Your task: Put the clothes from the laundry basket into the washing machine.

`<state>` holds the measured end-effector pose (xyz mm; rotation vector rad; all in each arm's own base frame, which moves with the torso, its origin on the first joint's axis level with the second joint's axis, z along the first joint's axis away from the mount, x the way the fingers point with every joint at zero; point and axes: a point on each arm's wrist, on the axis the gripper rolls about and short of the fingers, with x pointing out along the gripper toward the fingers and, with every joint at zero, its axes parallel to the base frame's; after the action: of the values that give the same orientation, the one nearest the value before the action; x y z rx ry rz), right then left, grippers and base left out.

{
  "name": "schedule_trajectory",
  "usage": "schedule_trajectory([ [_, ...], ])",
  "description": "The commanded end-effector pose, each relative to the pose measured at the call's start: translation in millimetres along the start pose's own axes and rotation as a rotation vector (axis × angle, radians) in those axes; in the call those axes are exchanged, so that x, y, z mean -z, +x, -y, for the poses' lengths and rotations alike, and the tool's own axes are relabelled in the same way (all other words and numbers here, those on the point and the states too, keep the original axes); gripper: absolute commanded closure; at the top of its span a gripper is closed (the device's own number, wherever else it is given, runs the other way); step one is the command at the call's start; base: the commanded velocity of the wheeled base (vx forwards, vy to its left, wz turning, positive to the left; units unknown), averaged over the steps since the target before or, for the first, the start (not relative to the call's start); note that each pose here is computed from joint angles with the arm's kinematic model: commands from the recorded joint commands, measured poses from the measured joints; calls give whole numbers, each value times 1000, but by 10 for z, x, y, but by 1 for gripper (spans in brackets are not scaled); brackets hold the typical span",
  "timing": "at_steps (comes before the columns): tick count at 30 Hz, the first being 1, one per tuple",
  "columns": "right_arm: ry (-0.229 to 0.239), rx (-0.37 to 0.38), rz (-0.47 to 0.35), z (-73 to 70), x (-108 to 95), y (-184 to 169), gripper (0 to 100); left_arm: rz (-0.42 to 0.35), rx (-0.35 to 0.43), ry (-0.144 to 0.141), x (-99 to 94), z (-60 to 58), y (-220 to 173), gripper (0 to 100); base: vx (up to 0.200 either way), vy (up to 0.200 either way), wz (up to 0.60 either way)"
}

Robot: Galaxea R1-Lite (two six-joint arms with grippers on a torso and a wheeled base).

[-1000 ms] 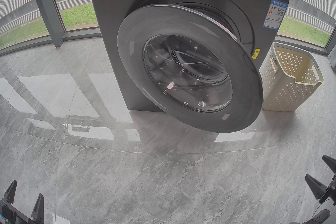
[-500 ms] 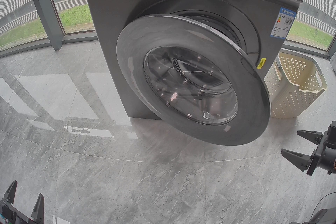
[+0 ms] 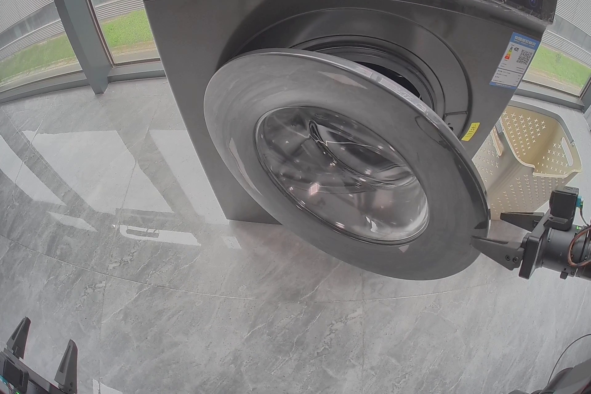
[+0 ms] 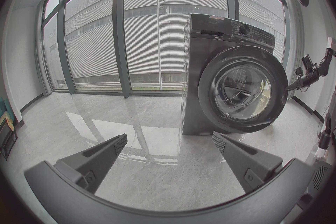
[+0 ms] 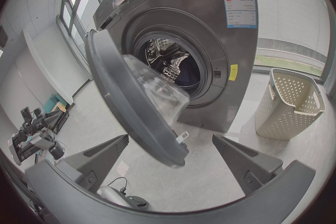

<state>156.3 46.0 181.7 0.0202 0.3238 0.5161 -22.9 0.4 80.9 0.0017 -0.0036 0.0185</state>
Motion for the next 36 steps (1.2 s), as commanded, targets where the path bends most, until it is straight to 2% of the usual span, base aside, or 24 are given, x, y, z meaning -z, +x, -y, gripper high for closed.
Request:
schedule_trajectory([
  [1,35,66,4,149,-98,89,0,-5,-1,0,51,0,4,0,0,0,0],
  [5,56,215,30,301,-173,74,0,-5,-1,0,51,0,4,0,0,0,0],
  [7,54,265,52,333,-205,62,0,-5,-1,1,51,0,4,0,0,0,0],
  [11,47,287,70,341,-192,62,0,-5,-1,1,51,0,4,0,0,0,0],
  [13,49,275,53,320,-137,62,0,-5,-1,1,51,0,4,0,0,0,0],
  [16,33,163,-10,121,48,102,0,-5,-1,3,51,0,4,0,0,0,0],
  [17,33,163,-10,121,48,102,0,-5,-1,3,51,0,4,0,0,0,0],
  [18,23,106,-38,17,120,120,0,-5,-1,3,51,0,4,0,0,0,0],
  [19,23,106,-38,17,120,120,0,-5,-1,3,51,0,4,0,0,0,0],
  [20,14,16,-67,-145,194,143,0,-5,-1,3,51,0,4,0,0,0,0],
  [21,22,-31,-66,-230,194,163,0,-5,-1,3,51,0,4,0,0,0,0],
  [22,22,-31,-66,-230,194,163,0,-5,-1,3,51,0,4,0,0,0,0],
  [23,45,-83,-49,-335,161,196,0,-5,-1,3,51,0,4,0,0,0,0],
  [24,62,-107,-21,-381,113,217,0,-5,-1,3,51,0,4,0,0,0,0],
  [28,103,-89,31,-415,18,371,0,-5,-1,3,51,0,4,0,0,0,0],
  [36,102,-68,155,-437,-115,537,0,-5,0,1,51,1,4,0,200,0,0],
])
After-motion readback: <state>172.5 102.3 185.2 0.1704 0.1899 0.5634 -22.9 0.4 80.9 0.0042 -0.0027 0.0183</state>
